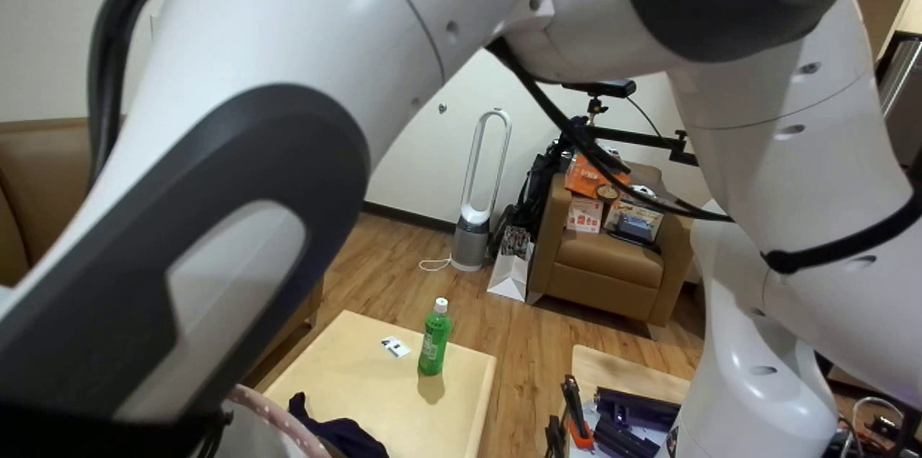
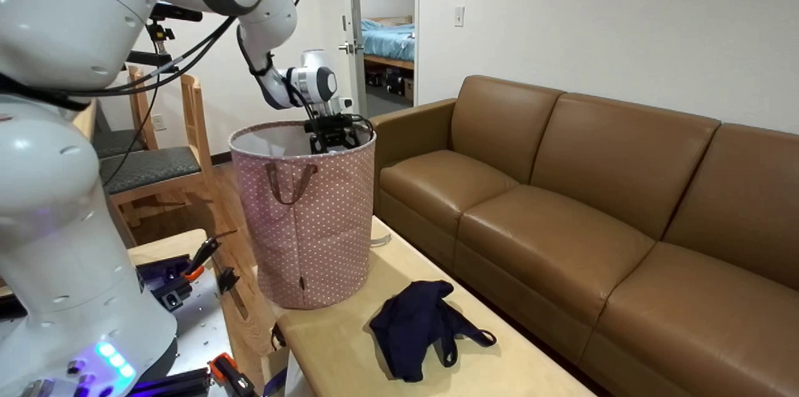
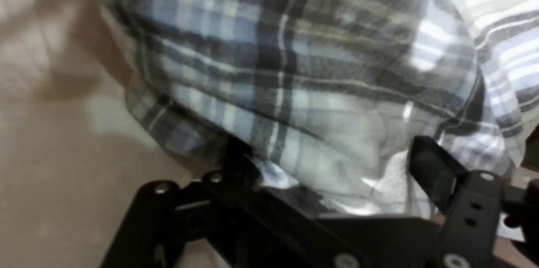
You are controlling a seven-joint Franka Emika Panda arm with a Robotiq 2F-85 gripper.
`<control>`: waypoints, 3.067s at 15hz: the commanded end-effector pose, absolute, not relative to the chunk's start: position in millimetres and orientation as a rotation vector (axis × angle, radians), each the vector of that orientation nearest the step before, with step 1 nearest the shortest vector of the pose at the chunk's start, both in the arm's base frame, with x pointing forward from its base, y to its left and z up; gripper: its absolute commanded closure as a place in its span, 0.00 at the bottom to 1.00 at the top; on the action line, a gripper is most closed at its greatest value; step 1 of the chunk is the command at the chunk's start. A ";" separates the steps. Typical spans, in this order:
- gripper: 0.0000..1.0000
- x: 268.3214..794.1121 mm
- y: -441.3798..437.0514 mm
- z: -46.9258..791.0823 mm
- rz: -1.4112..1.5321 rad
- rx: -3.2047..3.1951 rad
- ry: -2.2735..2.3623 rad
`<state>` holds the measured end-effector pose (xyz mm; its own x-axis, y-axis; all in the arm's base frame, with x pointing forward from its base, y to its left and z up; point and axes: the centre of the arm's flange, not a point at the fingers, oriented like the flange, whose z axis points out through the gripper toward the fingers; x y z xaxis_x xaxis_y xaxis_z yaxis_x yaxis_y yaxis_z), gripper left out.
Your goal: Remove the checkered shirt from the pink laundry bag
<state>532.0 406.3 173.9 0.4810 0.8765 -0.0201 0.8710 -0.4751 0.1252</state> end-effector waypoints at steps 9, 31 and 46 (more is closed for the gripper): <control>0.53 537.0 423.4 132.0 -0.111 2.623 1.524; 0.95 507.1 358.9 324.3 0.038 2.550 1.387; 0.95 496.8 230.1 554.4 0.087 2.526 1.161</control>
